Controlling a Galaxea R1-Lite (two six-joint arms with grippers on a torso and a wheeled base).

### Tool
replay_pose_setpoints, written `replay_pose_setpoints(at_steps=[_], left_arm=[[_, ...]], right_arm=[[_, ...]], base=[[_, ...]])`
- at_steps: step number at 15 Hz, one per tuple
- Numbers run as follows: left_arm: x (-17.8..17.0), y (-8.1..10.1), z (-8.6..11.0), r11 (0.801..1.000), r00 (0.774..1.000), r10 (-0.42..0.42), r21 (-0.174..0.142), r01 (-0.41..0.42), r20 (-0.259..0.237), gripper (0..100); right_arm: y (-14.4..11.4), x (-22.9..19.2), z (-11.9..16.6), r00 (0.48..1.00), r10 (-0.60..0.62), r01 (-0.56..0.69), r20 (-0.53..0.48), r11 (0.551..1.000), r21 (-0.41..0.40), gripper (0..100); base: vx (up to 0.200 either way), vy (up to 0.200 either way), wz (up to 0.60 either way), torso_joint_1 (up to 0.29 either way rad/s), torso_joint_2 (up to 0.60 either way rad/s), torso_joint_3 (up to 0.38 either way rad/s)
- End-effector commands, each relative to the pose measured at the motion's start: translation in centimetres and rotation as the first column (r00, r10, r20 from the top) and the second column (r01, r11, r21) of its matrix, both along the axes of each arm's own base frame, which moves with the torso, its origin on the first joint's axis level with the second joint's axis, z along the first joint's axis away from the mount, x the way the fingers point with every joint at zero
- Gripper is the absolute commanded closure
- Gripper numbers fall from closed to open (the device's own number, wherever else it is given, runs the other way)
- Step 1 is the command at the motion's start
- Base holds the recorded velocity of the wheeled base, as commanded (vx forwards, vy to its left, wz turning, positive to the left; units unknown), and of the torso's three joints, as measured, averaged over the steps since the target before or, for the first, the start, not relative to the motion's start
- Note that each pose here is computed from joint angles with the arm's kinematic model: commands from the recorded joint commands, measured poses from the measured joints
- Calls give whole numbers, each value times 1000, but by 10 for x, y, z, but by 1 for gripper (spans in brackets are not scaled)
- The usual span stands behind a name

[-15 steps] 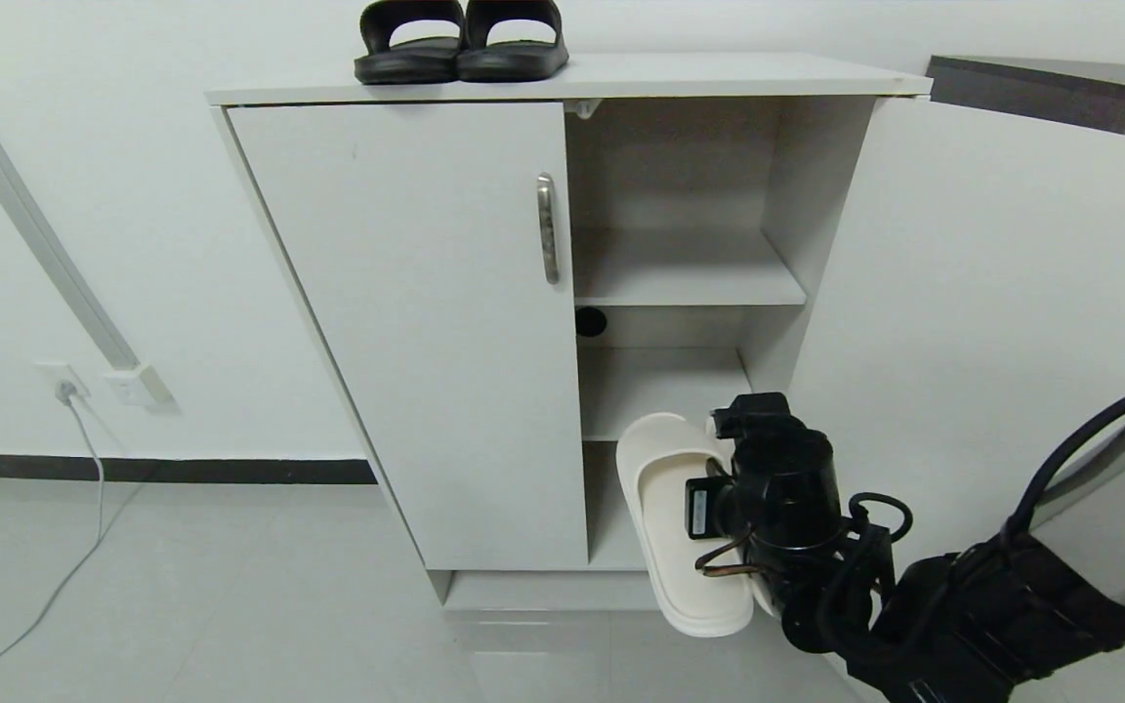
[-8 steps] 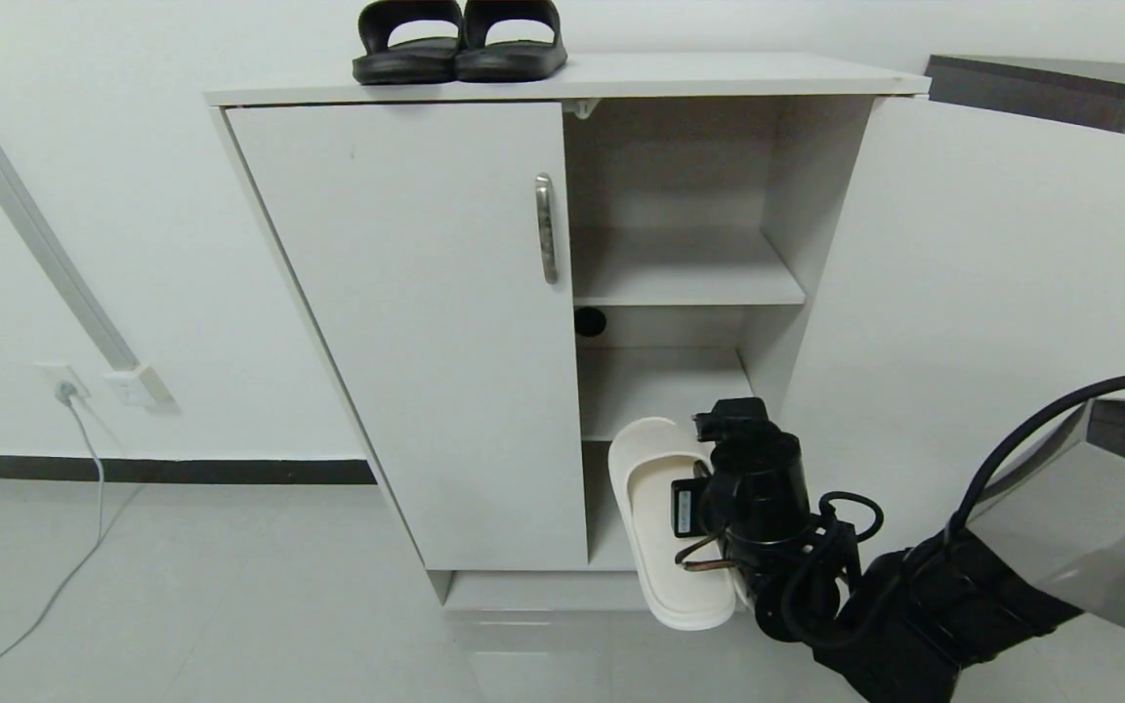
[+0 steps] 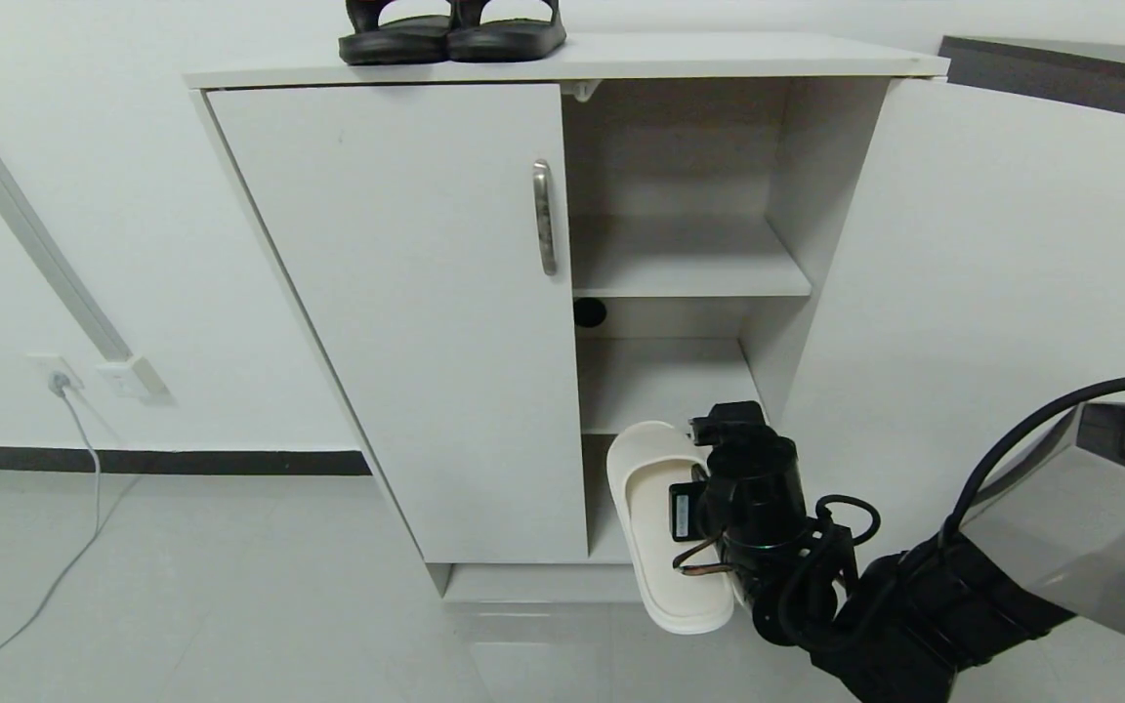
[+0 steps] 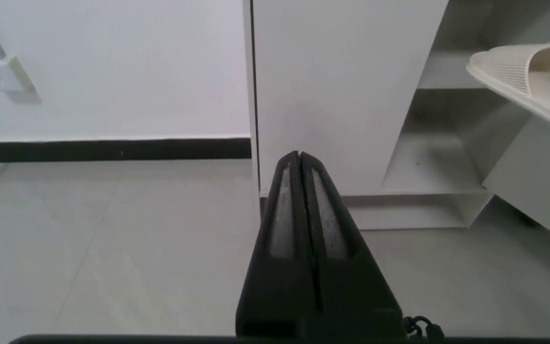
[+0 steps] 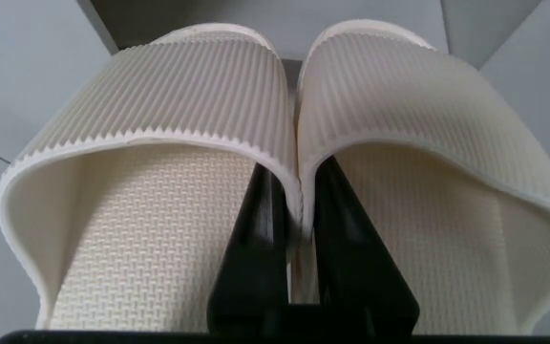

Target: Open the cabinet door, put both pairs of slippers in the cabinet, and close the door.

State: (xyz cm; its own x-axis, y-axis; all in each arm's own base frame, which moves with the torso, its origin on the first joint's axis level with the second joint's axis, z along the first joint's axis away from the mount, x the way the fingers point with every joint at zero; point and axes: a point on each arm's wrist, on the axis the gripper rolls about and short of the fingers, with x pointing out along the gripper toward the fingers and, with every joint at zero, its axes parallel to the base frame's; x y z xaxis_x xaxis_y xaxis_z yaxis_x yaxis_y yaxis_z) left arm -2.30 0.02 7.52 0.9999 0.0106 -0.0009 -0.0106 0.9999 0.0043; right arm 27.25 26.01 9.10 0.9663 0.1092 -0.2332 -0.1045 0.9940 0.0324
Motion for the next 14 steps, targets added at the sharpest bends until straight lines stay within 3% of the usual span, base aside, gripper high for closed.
replay_pose_setpoints(at_steps=[1,10,14], left_arm=[[0,0,0,1000,1000,0,0,0,-2,100],[0,0,0,1000,1000,2,0,-2,-2,100],[0,0,0,1000,1000,0,2,0,-2,100]], right_arm=[[0,0,0,1000,0,0,1,1000,1,100],[0,0,3,1000,-1,1,19,1000,16,100],[-3,-3,14,992,9,-11,129,1000,15,100]], base=[[0,0,0,2,-2,-183],[0,0,0,3,3,-194],[0,0,0,2,0,-200]])
